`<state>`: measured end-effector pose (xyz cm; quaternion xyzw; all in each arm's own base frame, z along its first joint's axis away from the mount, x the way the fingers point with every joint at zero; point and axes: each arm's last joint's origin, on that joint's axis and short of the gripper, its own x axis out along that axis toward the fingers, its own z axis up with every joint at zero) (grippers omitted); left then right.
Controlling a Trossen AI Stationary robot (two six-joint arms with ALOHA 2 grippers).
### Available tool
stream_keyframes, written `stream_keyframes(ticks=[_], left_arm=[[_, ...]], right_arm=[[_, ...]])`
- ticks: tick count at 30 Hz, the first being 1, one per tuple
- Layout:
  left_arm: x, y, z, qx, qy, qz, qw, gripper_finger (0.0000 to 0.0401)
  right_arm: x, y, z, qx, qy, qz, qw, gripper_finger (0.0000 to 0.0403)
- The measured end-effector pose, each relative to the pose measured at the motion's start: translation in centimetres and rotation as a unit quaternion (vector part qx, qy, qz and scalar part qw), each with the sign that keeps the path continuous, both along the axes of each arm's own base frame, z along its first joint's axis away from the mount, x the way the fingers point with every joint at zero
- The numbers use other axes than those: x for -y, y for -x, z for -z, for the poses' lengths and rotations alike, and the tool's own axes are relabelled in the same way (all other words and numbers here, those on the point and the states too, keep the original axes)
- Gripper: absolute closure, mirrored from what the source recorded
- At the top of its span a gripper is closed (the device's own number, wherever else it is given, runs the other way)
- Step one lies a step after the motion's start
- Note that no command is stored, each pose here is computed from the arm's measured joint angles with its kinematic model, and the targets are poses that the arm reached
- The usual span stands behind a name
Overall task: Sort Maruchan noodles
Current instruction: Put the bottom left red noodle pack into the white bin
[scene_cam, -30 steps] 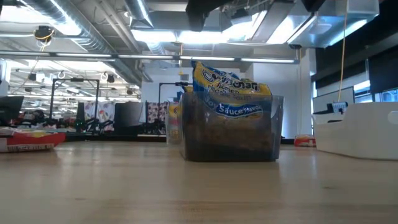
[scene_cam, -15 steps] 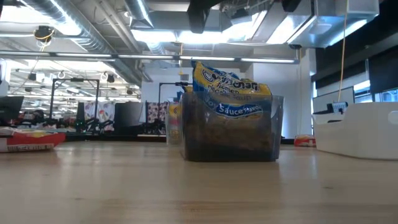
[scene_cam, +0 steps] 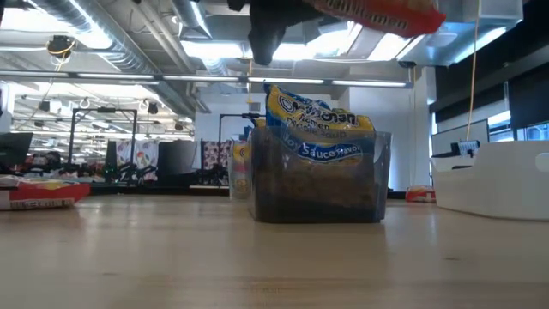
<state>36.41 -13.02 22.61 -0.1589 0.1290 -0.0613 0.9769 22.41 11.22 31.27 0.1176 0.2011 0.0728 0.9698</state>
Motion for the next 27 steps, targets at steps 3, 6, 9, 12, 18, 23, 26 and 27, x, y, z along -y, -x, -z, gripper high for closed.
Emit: stream_keyframes(ticks=[3,6,9,12,18,23,26,27], left_arm=[[-0.2,0.0,0.2,-0.010,-0.006,-0.009,1.000,0.0289],[-0.4,-0.1,0.2,-0.009,-0.009,-0.014,1.000,0.0289],[-0.4,-0.1,0.2,-0.010,-0.010,-0.018,1.000,0.0289],[-0.4,-0.1,0.2,-0.008,-0.015,-0.018,1.000,0.0289],[-0.4,-0.1,0.2,-0.005,-0.018,-0.017,1.000,0.0288],[-0.2,0.0,0.0,0.001,-0.013,-0.015,1.000,0.0288],[-0.2,0.0,0.0,0.001,-0.016,-0.015,1.000,0.0288],[-0.2,0.0,0.0,0.001,-0.015,-0.015,1.000,0.0288]], right_arm=[[0.3,0.1,-2.7,-0.073,0.015,0.014,0.997,0.0119],[0.8,-0.8,-4.7,-0.140,0.006,0.031,0.990,0.0103],[1.2,-2.6,-5.6,-0.191,-0.003,0.039,0.981,0.0099],[1.4,-4.4,-5.5,-0.236,0.000,0.041,0.971,0.0099],[0.8,-7.2,-3.9,-0.273,-0.012,-0.003,0.962,0.0098],[0.3,-8.4,-2.6,-0.281,-0.005,-0.013,0.960,0.0098],[0.2,-8.7,-2.4,-0.283,-0.003,-0.016,0.959,0.0098],[0.2,-8.7,-2.4,-0.283,-0.003,-0.016,0.959,0.0098]])
